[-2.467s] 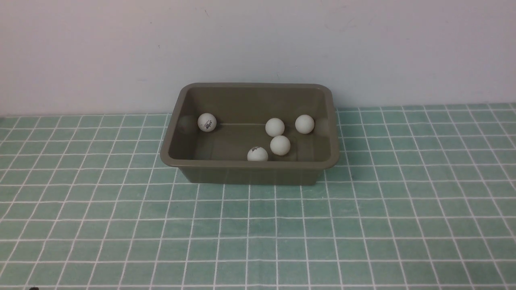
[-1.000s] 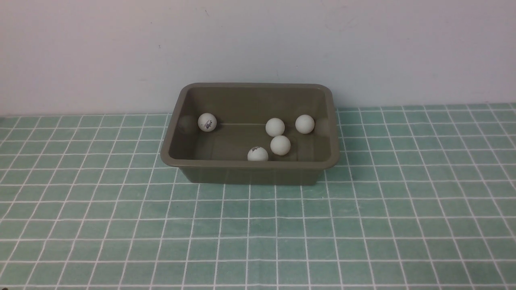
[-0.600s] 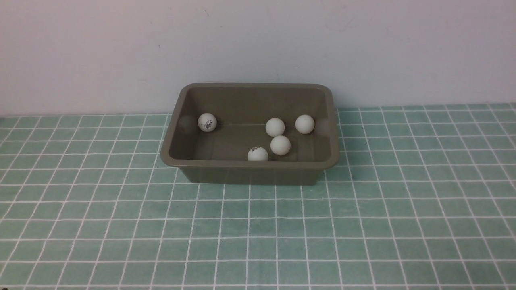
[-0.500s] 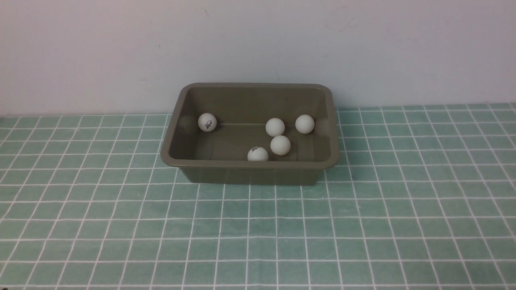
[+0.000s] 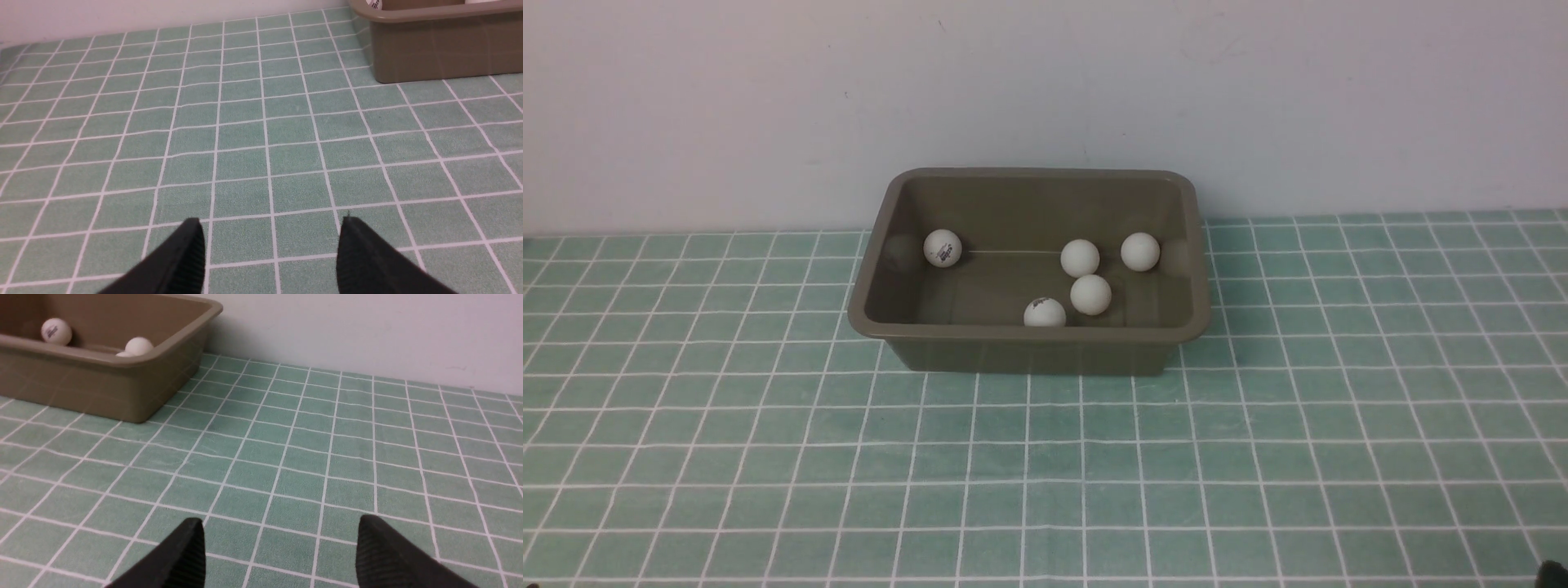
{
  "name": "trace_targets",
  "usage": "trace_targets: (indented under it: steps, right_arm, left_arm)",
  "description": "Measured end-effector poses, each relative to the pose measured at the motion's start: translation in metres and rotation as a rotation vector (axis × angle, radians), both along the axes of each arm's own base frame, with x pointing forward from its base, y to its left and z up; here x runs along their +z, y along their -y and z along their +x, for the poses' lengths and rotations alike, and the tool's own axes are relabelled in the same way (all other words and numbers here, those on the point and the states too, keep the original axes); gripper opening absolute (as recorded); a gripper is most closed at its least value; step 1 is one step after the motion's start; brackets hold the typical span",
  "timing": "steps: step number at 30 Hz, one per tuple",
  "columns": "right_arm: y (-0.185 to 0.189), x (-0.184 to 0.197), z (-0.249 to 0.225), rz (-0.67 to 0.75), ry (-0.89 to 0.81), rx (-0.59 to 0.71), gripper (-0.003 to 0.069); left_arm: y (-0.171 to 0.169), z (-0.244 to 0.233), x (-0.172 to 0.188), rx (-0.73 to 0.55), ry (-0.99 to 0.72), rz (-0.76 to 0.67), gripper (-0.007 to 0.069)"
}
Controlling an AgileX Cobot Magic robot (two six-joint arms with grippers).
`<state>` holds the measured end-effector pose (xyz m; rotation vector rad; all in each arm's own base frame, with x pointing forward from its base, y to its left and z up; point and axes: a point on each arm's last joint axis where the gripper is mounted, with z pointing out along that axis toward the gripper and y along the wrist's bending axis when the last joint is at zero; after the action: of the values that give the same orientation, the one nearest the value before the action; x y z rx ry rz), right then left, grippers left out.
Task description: Put the table tennis balls in the box on the green coffee tablecloth.
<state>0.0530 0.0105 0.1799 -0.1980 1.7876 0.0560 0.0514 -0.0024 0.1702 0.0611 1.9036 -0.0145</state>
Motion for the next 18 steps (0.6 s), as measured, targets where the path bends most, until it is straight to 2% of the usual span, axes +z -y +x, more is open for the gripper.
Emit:
trace_targets:
  steps: [18]
  right_arm:
    - [-0.0002,0.0001,0.0,0.016,-0.001,-0.003,0.0452]
  left_arm:
    - [0.0,0.0,0.0,0.0,0.0,0.0,0.0395]
